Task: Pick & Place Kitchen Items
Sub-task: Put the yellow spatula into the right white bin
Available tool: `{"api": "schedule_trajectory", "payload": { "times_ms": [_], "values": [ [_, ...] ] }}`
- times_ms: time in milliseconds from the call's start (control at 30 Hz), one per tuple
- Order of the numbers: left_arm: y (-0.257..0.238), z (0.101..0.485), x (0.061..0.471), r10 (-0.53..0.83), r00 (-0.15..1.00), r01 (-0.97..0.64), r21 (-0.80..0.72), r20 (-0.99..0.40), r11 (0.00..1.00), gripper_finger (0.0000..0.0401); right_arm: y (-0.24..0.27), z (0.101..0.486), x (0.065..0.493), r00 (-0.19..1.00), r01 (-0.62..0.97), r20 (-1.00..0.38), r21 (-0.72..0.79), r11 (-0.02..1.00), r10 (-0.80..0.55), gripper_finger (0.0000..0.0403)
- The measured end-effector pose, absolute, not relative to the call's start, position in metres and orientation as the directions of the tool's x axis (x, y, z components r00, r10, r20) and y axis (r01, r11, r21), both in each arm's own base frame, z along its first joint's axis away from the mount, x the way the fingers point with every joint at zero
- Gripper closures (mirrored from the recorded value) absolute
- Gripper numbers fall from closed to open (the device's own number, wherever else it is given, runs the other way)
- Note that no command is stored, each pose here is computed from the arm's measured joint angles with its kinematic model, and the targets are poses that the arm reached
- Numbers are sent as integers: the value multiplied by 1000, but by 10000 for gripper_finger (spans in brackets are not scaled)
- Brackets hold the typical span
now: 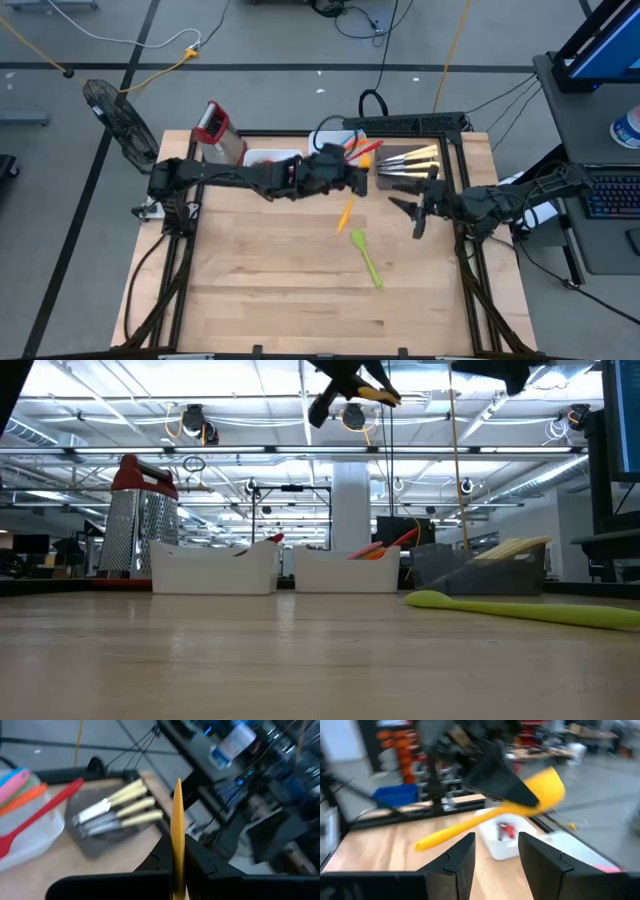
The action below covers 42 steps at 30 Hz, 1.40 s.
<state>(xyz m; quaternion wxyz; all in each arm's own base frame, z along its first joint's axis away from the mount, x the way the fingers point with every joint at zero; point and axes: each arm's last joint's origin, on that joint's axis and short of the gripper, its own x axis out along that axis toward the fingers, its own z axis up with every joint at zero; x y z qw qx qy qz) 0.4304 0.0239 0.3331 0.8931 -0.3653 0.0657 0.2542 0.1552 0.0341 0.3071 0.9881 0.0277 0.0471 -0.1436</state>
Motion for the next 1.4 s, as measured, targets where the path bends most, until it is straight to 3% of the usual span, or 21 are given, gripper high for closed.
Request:
{"api": "schedule_trajectory", "payload": {
  "times_ms": [167, 400, 733, 1033, 1233, 1400],
  "values": [
    [47, 350, 434, 379, 915, -371, -659, -138, 655, 392, 24, 305, 161, 925, 379, -114, 187, 906, -363, 261],
    [70, 369, 432, 366, 929, -256, -633, 47, 730, 393, 6, 301, 177, 922, 388, -119, 274, 880, -369, 251],
    [82, 375, 429, 319, 941, -200, -580, 109, 789, 393, -30, 306, 202, 973, 198, 11, 469, 861, -230, 203],
    [99, 374, 427, 304, 947, -192, -579, 102, 792, 393, -51, 305, 212, 981, 120, 72, 516, 848, -183, 176],
    [101, 377, 425, 301, 945, -174, -579, 130, 796, 393, -63, 301, 222, 977, 109, 103, 514, 851, -188, 179],
    [100, 376, 426, 337, 933, -206, -581, 126, 787, 393, -70, 297, 231, 976, 79, 134, 514, 854, -171, 205]
  ]
}}
